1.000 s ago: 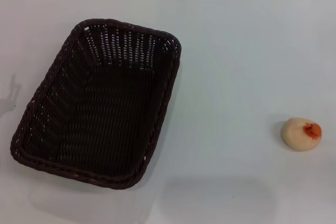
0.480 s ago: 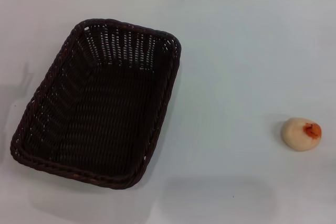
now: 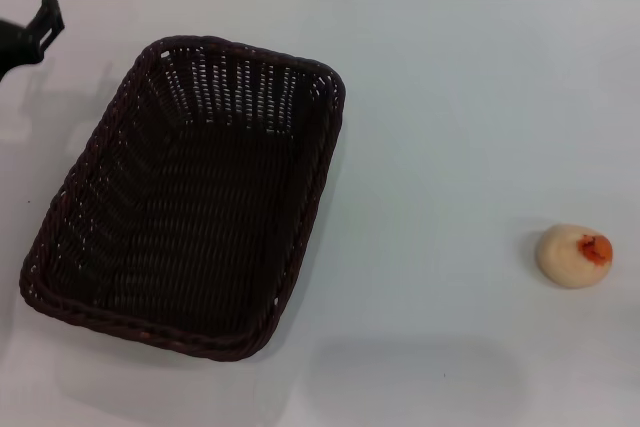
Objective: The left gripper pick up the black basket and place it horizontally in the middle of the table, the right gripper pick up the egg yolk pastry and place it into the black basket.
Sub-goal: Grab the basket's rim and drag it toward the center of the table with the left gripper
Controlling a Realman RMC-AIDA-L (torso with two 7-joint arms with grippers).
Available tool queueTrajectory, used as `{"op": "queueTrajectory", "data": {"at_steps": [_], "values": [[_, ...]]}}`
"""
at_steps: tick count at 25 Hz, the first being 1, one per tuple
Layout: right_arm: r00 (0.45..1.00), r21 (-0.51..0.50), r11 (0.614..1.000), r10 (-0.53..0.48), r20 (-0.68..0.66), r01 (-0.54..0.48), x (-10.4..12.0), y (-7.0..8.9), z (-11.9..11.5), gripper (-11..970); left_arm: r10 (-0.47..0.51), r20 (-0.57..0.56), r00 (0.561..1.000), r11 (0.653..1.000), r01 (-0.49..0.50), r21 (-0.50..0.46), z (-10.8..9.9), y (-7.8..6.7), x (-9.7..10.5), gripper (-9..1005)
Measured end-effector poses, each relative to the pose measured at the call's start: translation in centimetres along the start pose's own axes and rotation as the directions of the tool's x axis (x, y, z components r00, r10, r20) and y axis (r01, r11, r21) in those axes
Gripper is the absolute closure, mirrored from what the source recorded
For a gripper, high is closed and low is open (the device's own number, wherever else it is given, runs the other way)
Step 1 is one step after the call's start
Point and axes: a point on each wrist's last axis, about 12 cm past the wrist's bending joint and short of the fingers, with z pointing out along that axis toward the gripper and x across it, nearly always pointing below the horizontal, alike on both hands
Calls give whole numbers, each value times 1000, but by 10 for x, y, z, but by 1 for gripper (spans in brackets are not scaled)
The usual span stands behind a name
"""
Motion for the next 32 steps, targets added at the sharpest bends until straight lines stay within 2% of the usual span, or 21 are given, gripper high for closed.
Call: {"op": "queueTrajectory", "data": {"at_steps": [5, 7, 13, 14, 15, 18, 21, 24, 27, 32], "values": [[1000, 1, 1000, 4, -9, -4, 1, 0, 0, 187, 89, -35, 995, 996, -88, 29, 12, -1, -39, 224], [1000, 1, 1000, 4, -11, -4, 2, 0, 1, 187, 114, -96, 989, 993, -111, 33, 17, -4, -57, 226], [1000, 0, 1000, 11, -19, -11, 3, 1, 3, 187, 193, -301, 934, 981, -179, 72, 24, -18, -92, 234], [1000, -1, 1000, 11, -22, -11, 4, 1, 3, 187, 193, -301, 934, 981, -179, 72, 24, -18, -92, 243], [1000, -1, 1000, 12, -25, -12, 4, 1, 3, 187, 226, -371, 901, 974, -202, 102, 23, -26, -107, 251], [999, -1, 1000, 13, -33, -13, 5, 1, 4, 187, 268, -429, 862, 963, -225, 150, 21, -36, -123, 276], [999, -7, 1000, 17, -42, -17, 7, 3, 5, 187, 282, -449, 848, 958, -225, 178, 16, -40, -142, 302], [998, -14, 1000, 18, -54, -19, 9, 3, 6, 187, 294, -449, 844, 954, -226, 199, 10, -45, -159, 243], [998, -17, 1000, 17, -60, -19, 10, 4, 7, 187, 310, -460, 832, 948, -233, 216, 4, -48, -171, 183], [998, -18, 1000, 17, -64, -18, 10, 4, 7, 187, 317, -530, 786, 944, -210, 253, -3, -53, -182, 190]]}}
